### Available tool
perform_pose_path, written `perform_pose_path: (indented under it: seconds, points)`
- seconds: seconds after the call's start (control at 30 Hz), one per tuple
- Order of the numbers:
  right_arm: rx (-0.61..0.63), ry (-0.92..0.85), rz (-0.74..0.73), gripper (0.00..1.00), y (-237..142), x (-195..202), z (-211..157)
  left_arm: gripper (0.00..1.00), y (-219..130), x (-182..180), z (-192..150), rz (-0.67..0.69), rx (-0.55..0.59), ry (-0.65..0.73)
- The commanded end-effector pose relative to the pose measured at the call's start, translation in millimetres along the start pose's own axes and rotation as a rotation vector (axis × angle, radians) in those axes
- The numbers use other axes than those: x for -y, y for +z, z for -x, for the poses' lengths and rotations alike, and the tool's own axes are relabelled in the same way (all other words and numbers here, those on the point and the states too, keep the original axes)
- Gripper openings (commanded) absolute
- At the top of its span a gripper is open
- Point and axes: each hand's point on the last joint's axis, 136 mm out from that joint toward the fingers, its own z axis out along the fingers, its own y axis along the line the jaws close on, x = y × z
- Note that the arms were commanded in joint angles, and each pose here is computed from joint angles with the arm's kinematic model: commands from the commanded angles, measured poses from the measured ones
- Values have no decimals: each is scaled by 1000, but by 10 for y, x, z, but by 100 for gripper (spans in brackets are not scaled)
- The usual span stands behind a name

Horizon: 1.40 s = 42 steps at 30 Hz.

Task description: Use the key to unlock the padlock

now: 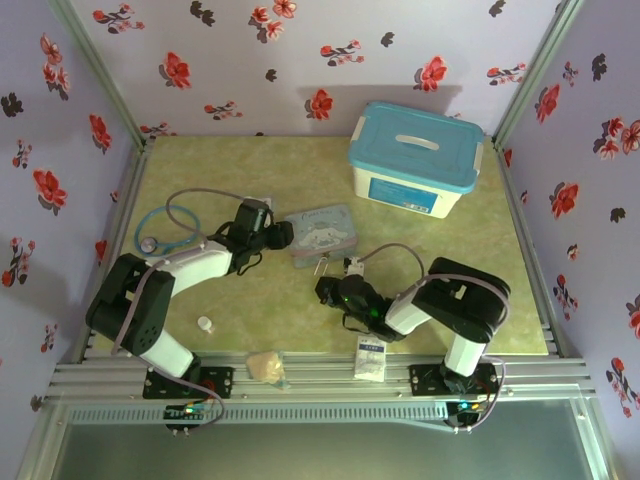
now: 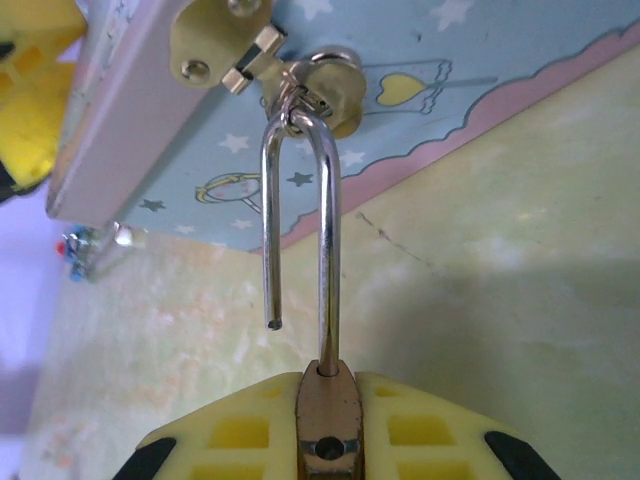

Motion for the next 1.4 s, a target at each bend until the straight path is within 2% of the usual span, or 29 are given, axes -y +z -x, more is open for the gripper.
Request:
perform_pose_path:
  seconds: [0.0, 0.23, 0.33, 0.47, 0.57, 0.7, 0.9, 1.07, 1.17, 1.37]
  points:
    - [58, 131, 5, 0, 25, 89, -7, 53, 64, -214, -324, 62, -93, 23]
    - [209, 266, -15, 0, -59, 313, 95, 53, 51, -180, -248, 62, -91, 33]
    - [230, 332, 17, 0, -19, 343, 84, 53, 49, -120, -170, 45, -78, 24]
    - [283, 316, 12, 0, -22, 309, 76, 53, 45, -14, -33, 14, -55, 13]
    - [316, 312, -16, 0, -24, 329, 127, 61, 15, 100, 82, -31, -26, -16]
    - [331, 305, 8, 0, 31, 241, 175, 63, 6, 279, 212, -114, 7, -66]
    - [353, 310, 5, 0, 14, 271, 244, 63, 109, 249, 180, -91, -10, -73]
    - [348, 336, 25, 0, 18, 285, 366, 55, 237, 61, -52, -19, -69, -45]
    - [372, 291, 47, 0, -22, 164, 465, 40, 281, -34, -182, 17, -108, -18]
    - [447, 326, 35, 0, -61, 214, 642, 34, 341, -193, -353, 63, -150, 3]
